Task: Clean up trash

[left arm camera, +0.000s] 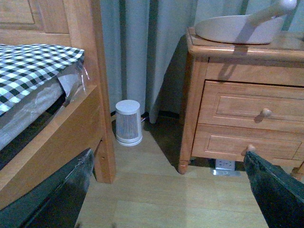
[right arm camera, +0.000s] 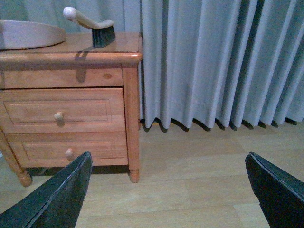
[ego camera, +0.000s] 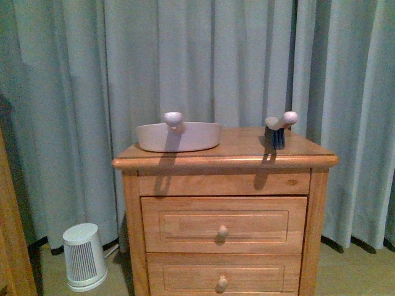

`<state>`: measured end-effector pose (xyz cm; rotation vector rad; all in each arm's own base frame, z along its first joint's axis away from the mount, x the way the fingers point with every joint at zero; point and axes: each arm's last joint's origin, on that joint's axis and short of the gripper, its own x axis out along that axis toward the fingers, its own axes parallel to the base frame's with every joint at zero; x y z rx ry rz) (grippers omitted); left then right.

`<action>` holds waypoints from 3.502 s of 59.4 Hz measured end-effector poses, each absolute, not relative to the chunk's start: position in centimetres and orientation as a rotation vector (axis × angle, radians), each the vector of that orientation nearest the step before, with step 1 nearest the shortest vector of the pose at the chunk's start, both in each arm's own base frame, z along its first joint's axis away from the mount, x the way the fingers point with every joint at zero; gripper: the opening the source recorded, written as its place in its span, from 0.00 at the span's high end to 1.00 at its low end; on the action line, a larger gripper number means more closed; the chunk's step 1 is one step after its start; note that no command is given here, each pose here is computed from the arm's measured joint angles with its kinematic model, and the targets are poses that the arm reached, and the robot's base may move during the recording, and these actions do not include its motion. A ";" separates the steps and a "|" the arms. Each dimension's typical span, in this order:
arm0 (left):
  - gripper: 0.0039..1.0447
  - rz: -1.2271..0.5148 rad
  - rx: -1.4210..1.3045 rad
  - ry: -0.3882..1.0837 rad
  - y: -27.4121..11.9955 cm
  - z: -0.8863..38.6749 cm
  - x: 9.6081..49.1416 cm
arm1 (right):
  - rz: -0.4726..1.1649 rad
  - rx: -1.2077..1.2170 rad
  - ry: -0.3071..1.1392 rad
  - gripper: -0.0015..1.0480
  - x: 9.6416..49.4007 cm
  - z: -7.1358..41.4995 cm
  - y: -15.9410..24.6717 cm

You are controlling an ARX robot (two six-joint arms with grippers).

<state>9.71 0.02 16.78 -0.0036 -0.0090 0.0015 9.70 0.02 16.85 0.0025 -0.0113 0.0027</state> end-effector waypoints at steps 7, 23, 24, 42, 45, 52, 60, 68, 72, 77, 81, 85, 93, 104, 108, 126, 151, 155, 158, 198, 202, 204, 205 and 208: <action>0.07 0.002 -0.004 -0.009 0.0 16.8 9.7 | 0.003 0.002 -0.011 0.07 9.7 16.8 0.0; 0.07 0.002 -0.004 -0.009 0.0 16.8 9.7 | 0.003 0.003 -0.011 0.07 9.7 16.8 0.0; 0.07 0.002 -0.004 -0.009 0.0 16.8 9.7 | 0.003 0.002 -0.011 0.07 9.7 16.8 0.0; 0.07 0.002 -0.004 -0.009 0.0 16.8 9.7 | 0.003 0.003 -0.011 0.07 9.7 16.8 0.0; 0.07 0.002 -0.004 -0.009 0.0 16.8 9.7 | 0.003 0.002 -0.011 0.07 9.7 16.8 0.0; 0.07 0.002 -0.004 -0.009 0.0 16.8 9.7 | 0.003 0.002 -0.011 0.07 9.7 16.8 0.0; 0.07 0.002 -0.004 -0.009 0.0 16.8 9.7 | 0.003 0.002 -0.011 0.07 9.7 16.8 0.0; 0.07 0.002 -0.004 -0.009 0.0 16.8 9.7 | 0.003 0.003 -0.011 0.07 9.7 16.8 0.0; 0.07 0.002 -0.004 -0.009 0.0 16.8 9.7 | 0.003 0.002 -0.011 0.07 9.7 16.8 0.0; 0.07 0.002 -0.004 -0.009 0.0 16.8 9.7 | 0.003 0.002 -0.011 0.07 9.7 16.8 0.0; 0.07 0.002 -0.004 -0.009 0.0 16.8 9.7 | 0.003 0.003 -0.012 0.07 9.7 16.8 0.0; 0.07 0.002 -0.004 -0.009 0.0 16.8 9.7 | 0.003 0.002 -0.012 0.07 9.7 16.8 0.0; 0.07 0.002 -0.004 -0.009 0.0 16.8 9.7 | 0.003 0.002 -0.011 0.07 9.7 16.8 0.0; 0.07 0.002 -0.004 -0.009 0.0 16.8 9.7 | 0.003 0.002 -0.011 0.07 9.7 16.8 0.0; 0.07 0.002 -0.004 -0.009 0.0 16.8 9.7 | 0.003 0.002 -0.011 0.07 9.7 16.8 0.0; 0.07 0.002 -0.004 -0.009 0.0 16.8 9.7 | 0.003 0.003 -0.011 0.07 9.7 16.8 0.0; 0.07 0.002 -0.004 -0.009 0.0 16.8 9.7 | 0.003 0.002 -0.011 0.07 9.7 16.8 0.0; 0.07 0.002 -0.004 -0.009 0.0 16.8 9.7 | 0.003 0.002 -0.011 0.07 9.7 16.8 0.0; 0.07 -0.030 -0.028 0.052 0.0 16.7 9.7 | 0.003 0.003 -0.011 0.07 9.7 16.8 0.0; 0.07 -0.200 0.102 0.527 -16.0 32.8 28.5 | 0.003 0.002 -0.011 0.07 9.7 16.8 0.0; 0.07 -0.193 0.106 0.565 -17.5 31.7 29.9 | 0.003 0.003 -0.011 0.07 9.7 16.8 0.0; 0.07 -0.188 0.107 0.590 -18.3 31.0 30.6 | 0.003 0.002 -0.011 0.07 9.7 16.8 0.0; 0.07 -0.185 0.108 0.601 -18.6 30.7 31.0 | 0.003 0.003 -0.011 0.07 9.7 16.8 0.0; 0.07 -0.172 0.107 0.628 -19.3 29.8 31.9 | 0.003 0.003 -0.011 0.07 9.7 16.8 0.0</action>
